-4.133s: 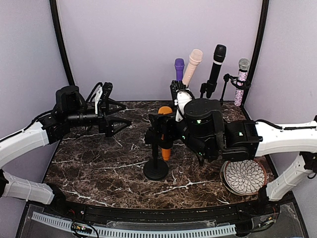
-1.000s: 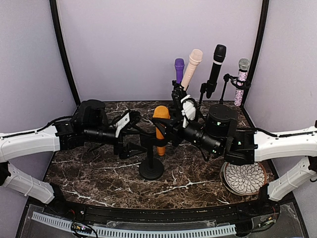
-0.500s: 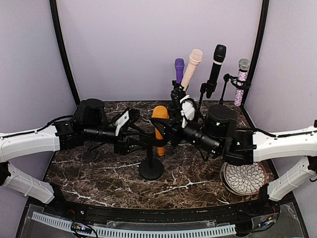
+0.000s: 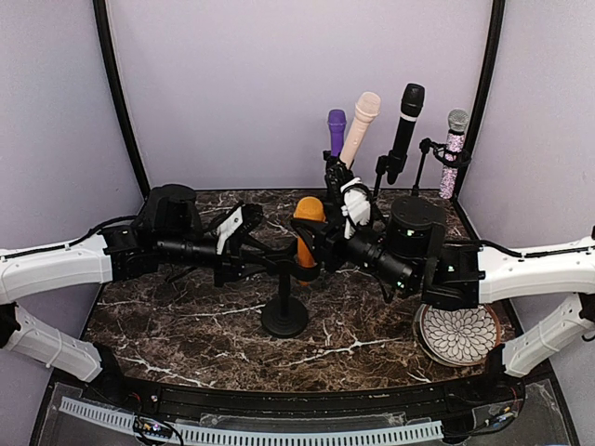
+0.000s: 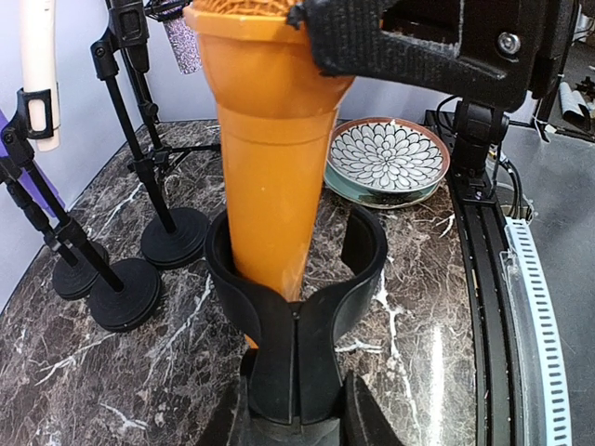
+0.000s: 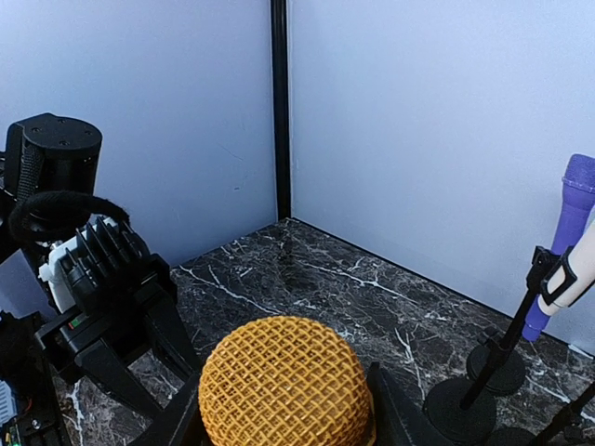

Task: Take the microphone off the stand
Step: Remove the microphone from the microphone stand, then pass from the right arm to the left

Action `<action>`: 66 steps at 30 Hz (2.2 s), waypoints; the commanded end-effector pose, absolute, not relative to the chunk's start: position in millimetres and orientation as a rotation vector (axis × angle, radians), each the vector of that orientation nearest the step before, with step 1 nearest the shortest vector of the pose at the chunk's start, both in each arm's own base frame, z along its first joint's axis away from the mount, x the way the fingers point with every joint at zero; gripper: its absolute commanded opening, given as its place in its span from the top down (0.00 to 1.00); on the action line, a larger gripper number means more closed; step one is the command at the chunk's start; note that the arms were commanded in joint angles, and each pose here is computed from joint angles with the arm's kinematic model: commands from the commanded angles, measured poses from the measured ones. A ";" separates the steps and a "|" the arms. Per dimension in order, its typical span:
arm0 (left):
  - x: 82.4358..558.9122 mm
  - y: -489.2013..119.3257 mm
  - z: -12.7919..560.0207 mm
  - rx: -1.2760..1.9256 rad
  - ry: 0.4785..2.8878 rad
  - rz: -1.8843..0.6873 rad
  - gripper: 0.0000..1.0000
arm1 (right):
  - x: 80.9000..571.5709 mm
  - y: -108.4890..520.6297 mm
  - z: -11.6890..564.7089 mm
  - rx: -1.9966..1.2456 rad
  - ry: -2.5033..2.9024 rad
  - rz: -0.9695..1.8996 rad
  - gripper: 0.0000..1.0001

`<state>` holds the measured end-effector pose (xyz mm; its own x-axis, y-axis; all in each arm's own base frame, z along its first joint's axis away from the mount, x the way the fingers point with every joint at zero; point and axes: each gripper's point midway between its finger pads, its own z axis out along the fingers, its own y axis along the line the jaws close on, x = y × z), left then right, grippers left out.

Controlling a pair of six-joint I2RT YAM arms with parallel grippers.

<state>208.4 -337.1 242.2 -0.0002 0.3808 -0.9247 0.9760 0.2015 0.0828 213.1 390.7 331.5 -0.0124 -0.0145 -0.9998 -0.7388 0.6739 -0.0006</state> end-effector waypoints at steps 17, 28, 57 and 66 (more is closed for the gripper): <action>205.9 -340.9 260.8 1.272 1.537 -0.873 0.23 | 211.4 282.5 393.1 -0.342 1.408 0.585 0.97; 200.9 -337.3 283.7 1.222 1.482 -0.907 0.01 | 205.0 279.2 409.8 -0.339 1.379 0.635 0.97; 191.6 -349.9 417.6 1.088 1.372 -1.152 0.01 | 167.3 384.6 518.1 -0.601 1.212 1.075 0.97; 188.8 -348.6 413.1 1.115 1.392 -1.143 0.21 | 163.7 409.1 512.2 -0.654 1.223 1.151 0.97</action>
<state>198.5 -351.6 402.5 -0.1207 0.0673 -0.9904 0.9799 0.1675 -0.1080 172.6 413.4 477.2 -0.0666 0.2289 -0.9712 -0.9016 0.4031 0.1568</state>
